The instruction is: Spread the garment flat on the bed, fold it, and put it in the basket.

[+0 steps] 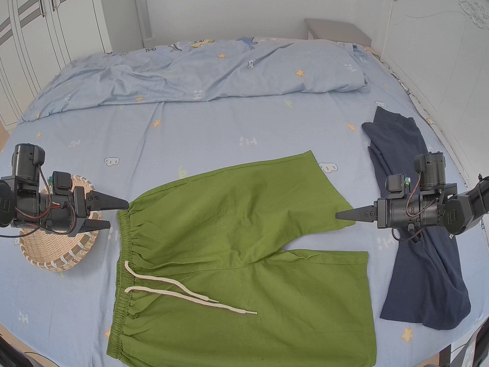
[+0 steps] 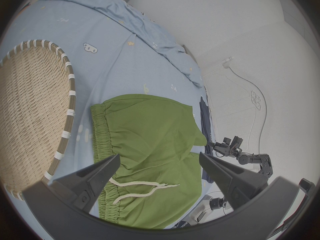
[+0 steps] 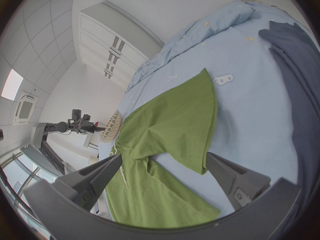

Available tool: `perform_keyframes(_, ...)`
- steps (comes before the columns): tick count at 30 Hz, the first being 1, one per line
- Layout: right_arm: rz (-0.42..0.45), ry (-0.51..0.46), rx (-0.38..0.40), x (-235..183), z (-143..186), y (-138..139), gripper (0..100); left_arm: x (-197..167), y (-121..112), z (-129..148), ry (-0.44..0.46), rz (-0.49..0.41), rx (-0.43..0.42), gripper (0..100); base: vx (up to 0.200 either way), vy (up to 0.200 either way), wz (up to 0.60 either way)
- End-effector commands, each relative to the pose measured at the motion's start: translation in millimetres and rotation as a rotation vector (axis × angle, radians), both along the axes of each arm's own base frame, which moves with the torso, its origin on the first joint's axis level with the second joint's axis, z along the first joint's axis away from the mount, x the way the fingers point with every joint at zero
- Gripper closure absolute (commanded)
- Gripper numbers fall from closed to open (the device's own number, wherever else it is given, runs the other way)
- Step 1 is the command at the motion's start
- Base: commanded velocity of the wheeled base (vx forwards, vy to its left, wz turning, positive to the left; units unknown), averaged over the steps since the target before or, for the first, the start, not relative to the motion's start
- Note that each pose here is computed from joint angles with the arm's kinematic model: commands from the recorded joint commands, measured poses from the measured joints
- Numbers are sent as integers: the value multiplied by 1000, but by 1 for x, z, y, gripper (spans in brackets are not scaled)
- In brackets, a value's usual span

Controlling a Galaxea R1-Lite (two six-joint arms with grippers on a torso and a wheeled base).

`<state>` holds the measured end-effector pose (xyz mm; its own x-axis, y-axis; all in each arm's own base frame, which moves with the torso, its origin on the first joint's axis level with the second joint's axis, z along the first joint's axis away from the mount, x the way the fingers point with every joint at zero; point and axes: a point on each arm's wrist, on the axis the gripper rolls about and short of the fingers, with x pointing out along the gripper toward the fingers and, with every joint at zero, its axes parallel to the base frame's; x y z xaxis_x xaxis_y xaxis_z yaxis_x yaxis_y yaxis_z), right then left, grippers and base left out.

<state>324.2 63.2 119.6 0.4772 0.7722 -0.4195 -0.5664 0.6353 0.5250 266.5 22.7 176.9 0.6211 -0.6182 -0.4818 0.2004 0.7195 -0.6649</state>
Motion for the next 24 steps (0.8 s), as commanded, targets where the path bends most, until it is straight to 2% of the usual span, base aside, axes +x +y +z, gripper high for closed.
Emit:
perform_keyframes(1, -55, 16, -7, -2, 1, -20, 0, 0, 2, 1, -2, 10, 0, 0, 0, 0, 0)
perform_keyframes(8, -124, 11, -17, -2, 9, -45, 0, 1, 2, 0, 9, 14, -1, 0, 0, 0, 0)
perform_keyframes(14, -135, 61, -21, -30, 18, -48, 0, -8, 2, -14, 106, 18, -16, 0, 0, 0, 0)
perform_keyframes(18, -122, 88, -20, -54, 17, -45, 0, -31, 3, -23, 170, 30, -23, 0, 0, 0, 0)
perform_keyframes(21, -118, 127, -23, -80, 11, -44, 0, -58, 5, -46, 246, 45, -26, 0, 0, 0, 0)
perform_keyframes(23, -113, 143, -24, -87, 8, -43, 0, -67, 6, -51, 256, 46, -20, 0, 0, 0, 0)
perform_keyframes(24, -97, 177, -28, -101, 1, -40, 0, -82, 8, -59, 265, 50, -12, 0, 0, 0, 0)
